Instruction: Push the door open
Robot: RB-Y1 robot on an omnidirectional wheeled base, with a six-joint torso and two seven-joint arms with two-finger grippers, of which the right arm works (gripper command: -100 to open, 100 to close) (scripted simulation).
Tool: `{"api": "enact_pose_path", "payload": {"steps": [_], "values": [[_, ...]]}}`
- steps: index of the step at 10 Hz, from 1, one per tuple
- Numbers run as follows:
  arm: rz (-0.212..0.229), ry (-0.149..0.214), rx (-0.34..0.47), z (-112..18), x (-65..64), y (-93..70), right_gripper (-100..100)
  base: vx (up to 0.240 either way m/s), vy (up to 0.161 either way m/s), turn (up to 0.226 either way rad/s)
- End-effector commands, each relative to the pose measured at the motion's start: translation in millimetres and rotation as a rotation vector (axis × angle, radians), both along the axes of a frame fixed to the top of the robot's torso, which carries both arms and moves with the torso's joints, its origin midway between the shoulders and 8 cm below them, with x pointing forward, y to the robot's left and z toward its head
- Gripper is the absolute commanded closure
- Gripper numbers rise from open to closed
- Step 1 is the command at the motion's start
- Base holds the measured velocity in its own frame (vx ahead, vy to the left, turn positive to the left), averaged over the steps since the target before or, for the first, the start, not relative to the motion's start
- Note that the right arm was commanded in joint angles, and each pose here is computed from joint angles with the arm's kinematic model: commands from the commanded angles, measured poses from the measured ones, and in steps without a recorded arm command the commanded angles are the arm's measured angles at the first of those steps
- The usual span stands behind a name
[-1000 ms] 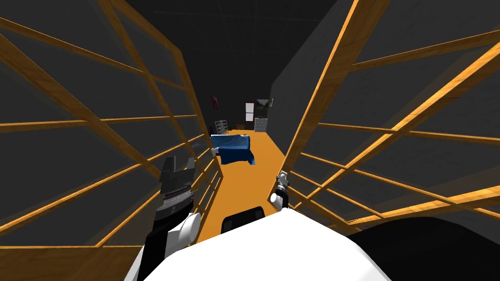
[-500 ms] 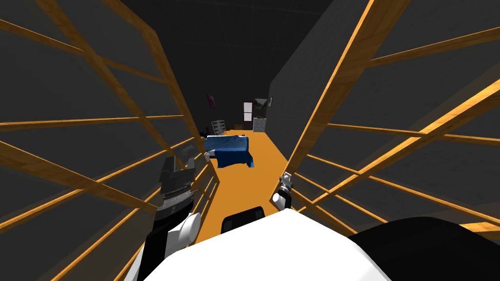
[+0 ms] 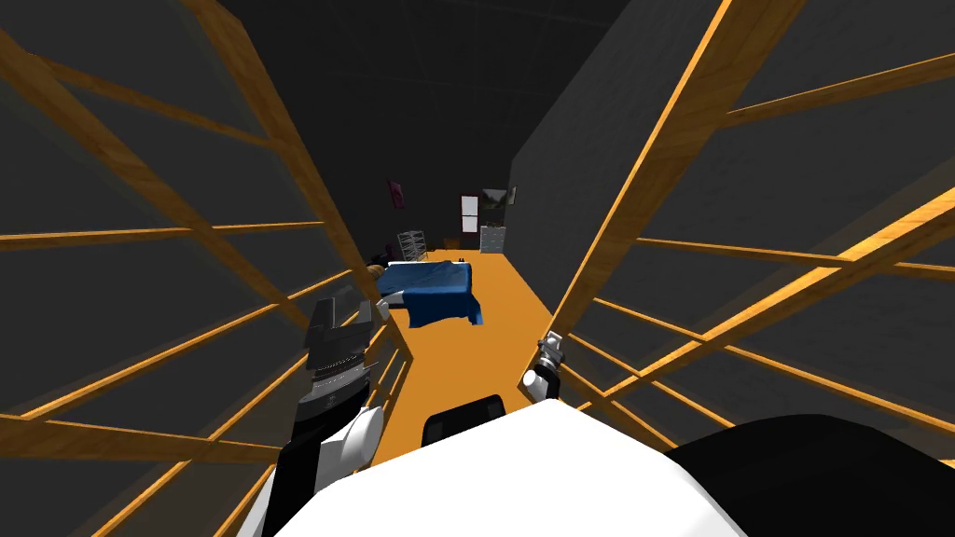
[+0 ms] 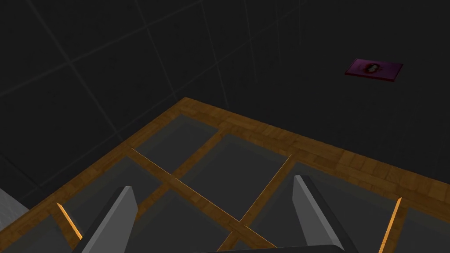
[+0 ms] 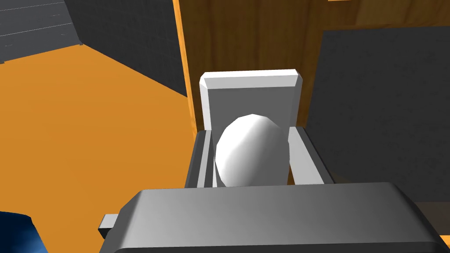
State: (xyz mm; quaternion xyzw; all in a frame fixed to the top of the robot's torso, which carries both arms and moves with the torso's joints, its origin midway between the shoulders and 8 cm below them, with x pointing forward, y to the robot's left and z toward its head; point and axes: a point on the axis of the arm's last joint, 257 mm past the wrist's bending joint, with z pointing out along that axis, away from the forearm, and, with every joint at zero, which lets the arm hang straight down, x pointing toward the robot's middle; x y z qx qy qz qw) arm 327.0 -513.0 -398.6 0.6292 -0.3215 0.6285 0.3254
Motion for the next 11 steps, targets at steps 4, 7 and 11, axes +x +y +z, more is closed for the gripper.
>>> {"api": "enact_pose_path", "payload": {"steps": [4,7,11], "values": [[-0.085,-0.003,-0.006,3.4,-24.8,-30.8,100,0.200,-0.101,-0.054],[-0.143,-0.003,-0.002,2.4,-42.9,-46.6,100,0.211,-0.128,-0.055],[-0.201,-0.005,-0.003,2.4,-62.6,-63.7,100,0.160,-0.073,-0.051]]}}
